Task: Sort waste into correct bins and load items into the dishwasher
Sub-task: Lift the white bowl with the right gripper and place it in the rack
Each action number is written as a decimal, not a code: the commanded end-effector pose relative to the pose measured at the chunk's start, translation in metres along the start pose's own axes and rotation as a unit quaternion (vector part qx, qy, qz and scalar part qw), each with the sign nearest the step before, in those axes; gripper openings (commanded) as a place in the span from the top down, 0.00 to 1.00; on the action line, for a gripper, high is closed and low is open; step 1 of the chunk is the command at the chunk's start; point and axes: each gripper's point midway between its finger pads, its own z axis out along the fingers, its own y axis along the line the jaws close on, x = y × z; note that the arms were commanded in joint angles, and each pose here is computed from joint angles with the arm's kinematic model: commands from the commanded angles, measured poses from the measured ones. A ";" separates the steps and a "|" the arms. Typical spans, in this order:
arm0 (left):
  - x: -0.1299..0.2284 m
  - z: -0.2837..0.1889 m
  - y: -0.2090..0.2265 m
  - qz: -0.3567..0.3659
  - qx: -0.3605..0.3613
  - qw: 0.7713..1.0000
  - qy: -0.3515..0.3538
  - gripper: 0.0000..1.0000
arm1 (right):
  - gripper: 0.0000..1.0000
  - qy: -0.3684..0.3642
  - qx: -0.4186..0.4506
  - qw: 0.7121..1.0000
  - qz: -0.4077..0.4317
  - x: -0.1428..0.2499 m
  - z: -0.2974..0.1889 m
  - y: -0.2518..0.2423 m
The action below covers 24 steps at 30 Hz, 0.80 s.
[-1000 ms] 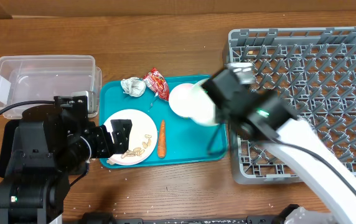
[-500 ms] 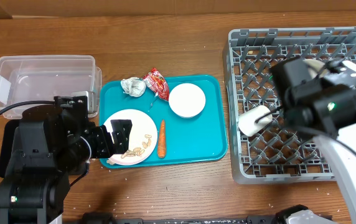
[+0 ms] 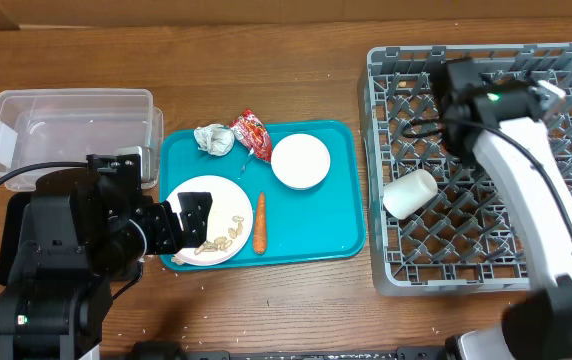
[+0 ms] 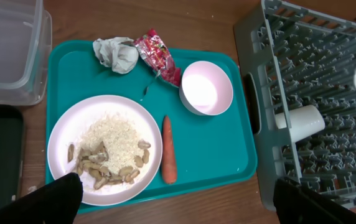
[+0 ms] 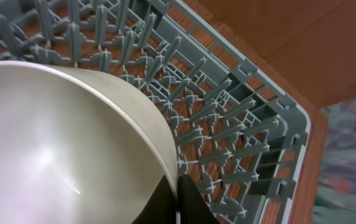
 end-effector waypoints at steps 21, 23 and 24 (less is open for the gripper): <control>-0.005 -0.006 -0.004 0.014 0.006 1.000 -0.010 0.00 | 0.96 -0.078 0.098 0.992 -0.006 -0.035 0.052 0.003; -0.005 -0.006 -0.004 0.014 0.006 1.000 -0.010 0.00 | 0.96 -0.091 0.090 0.991 -0.025 -0.043 0.051 0.012; -0.005 -0.006 -0.004 0.014 0.006 1.000 -0.010 0.00 | 0.96 -0.097 0.089 0.991 -0.031 -0.047 0.051 0.014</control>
